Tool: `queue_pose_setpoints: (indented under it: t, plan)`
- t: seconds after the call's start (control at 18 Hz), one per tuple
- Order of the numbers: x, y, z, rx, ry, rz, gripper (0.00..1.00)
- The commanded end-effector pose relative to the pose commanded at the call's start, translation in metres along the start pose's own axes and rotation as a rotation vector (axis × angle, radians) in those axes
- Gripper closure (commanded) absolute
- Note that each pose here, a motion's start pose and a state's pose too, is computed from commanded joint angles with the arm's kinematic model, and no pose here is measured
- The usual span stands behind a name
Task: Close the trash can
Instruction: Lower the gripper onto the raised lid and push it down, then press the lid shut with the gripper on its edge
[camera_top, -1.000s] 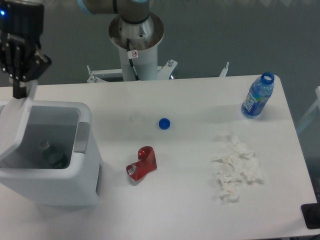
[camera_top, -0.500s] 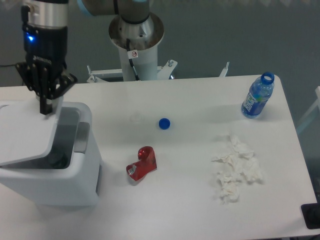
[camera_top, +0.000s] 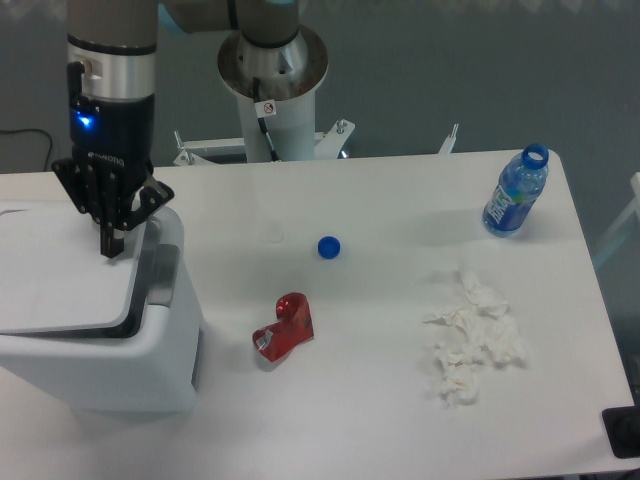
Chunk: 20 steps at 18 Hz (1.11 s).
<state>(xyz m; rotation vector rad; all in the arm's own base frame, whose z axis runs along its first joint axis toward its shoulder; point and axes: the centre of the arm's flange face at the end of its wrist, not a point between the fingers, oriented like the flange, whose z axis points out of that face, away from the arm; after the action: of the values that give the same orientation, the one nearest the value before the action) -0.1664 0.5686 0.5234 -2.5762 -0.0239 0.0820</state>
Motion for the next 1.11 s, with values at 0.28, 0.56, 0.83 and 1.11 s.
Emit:
queue_pose_setpoints:
  t: [0.28,0.56,0.83,1.11]
  plan:
    - [-0.006,0.003,0.020,-0.024,0.017,-0.009,0.94]
    - [-0.009,0.005,0.023,-0.031,0.020,-0.014,0.94]
    - [-0.010,0.010,0.028,-0.045,0.025,-0.020,0.94]
    - [-0.011,0.010,0.027,-0.042,0.023,-0.022,0.94]
